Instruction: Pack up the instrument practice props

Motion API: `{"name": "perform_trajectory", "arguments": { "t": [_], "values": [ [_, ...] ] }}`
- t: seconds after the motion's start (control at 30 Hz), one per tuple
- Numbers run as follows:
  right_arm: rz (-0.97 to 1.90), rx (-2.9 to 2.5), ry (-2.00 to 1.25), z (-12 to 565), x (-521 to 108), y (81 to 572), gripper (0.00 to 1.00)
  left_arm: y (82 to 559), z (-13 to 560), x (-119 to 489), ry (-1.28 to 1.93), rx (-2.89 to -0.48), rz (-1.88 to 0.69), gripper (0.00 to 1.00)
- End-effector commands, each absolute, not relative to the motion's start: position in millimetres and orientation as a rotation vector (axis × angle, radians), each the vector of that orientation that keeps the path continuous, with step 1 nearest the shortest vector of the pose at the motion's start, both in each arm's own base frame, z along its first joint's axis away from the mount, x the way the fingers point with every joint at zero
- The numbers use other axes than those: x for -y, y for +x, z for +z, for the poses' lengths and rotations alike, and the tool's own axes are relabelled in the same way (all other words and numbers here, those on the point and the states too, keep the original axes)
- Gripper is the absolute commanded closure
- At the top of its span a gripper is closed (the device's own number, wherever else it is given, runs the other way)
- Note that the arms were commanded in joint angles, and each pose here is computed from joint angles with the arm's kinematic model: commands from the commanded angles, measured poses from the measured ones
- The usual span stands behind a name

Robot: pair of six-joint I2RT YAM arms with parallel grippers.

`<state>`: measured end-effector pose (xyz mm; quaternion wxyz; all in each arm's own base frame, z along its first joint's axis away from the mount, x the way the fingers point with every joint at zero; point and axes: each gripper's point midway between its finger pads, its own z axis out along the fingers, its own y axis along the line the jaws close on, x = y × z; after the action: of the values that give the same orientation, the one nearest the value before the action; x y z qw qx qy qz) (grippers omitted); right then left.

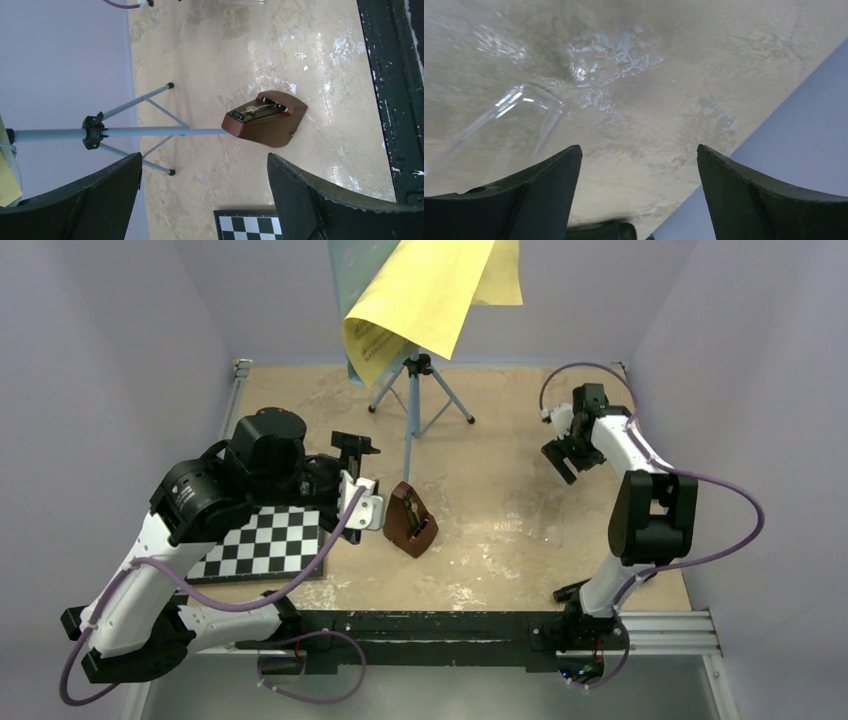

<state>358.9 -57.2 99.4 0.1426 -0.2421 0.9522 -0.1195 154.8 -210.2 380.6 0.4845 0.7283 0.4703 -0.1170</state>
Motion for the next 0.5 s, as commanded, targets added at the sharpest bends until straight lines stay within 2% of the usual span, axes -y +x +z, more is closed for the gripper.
{"name": "perform_trajectory", "arguments": {
  "t": [0.0,0.47],
  "values": [
    [-0.580,-2.584,-1.066,88.3,80.8,369.1,0.11,164.1,374.3,203.8,1.783,-1.179,-0.215,0.00],
    [-0.614,-2.302,-1.619,66.9,18.3,383.1,0.10,189.5,375.7,204.5,1.717,-1.261,-0.163,0.00]
  ]
}}
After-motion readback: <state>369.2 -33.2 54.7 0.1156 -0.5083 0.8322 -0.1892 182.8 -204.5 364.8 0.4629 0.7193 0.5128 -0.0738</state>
